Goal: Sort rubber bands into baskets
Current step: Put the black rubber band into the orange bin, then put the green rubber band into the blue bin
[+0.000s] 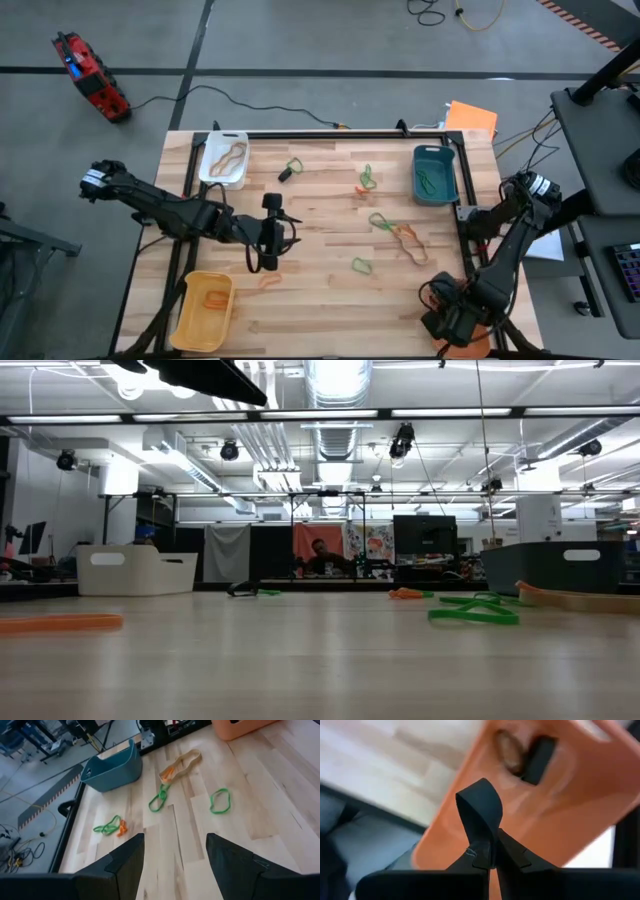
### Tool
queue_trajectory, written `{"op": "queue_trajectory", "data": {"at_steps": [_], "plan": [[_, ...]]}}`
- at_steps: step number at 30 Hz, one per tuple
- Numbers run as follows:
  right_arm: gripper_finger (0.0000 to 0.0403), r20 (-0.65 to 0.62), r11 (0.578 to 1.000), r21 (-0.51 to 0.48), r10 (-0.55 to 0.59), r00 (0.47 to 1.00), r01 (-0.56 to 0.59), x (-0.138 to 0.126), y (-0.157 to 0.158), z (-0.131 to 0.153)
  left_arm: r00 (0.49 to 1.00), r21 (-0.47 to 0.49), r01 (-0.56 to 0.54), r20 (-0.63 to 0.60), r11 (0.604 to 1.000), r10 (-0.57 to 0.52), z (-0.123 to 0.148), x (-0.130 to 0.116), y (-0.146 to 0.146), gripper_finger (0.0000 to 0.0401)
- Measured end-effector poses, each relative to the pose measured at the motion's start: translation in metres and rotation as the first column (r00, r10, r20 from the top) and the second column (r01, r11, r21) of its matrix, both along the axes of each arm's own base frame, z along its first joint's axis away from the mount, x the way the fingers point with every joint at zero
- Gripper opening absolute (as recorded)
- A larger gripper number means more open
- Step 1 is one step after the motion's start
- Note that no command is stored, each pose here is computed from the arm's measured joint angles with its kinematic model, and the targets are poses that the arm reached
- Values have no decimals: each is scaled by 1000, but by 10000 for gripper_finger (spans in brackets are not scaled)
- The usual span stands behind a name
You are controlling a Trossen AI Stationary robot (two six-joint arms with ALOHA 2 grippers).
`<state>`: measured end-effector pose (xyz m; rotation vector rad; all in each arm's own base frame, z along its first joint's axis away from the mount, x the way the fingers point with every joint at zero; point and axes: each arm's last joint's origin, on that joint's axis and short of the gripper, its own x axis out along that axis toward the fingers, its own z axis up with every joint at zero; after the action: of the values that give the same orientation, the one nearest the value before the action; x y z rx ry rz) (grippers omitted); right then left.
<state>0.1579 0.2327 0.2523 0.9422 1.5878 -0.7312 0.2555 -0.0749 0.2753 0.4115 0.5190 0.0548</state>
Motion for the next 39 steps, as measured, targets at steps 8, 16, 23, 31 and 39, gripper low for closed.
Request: {"op": "queue_trajectory", "data": {"at_steps": [8, 16, 23, 31, 39], "plan": [[19, -67, 995, -98, -32, 997, 26, -7, -9, -3, 1000, 0, 0, 0, 1000, 0, 0, 0, 0, 198], [68, -76, 993, -112, -44, 996, 35, -8, -10, -3, 1000, 0, 0, -1, 1000, 0, 0, 0, 0, 198], [111, -76, 993, -114, -37, 996, 28, -8, -10, -3, 1000, 0, 1, -2, 1000, -1, 0, 0, 0, 198], [139, -71, 990, -137, -35, 997, 25, -8, -12, -4, 1000, 0, 0, -2, 1000, 0, 0, 0, 0, 198], [155, 121, 962, -272, 66, 990, -31, 1, -19, -4, 1000, -22, 21, -6, 1000, -21, 0, 0, -1, 198]]}}
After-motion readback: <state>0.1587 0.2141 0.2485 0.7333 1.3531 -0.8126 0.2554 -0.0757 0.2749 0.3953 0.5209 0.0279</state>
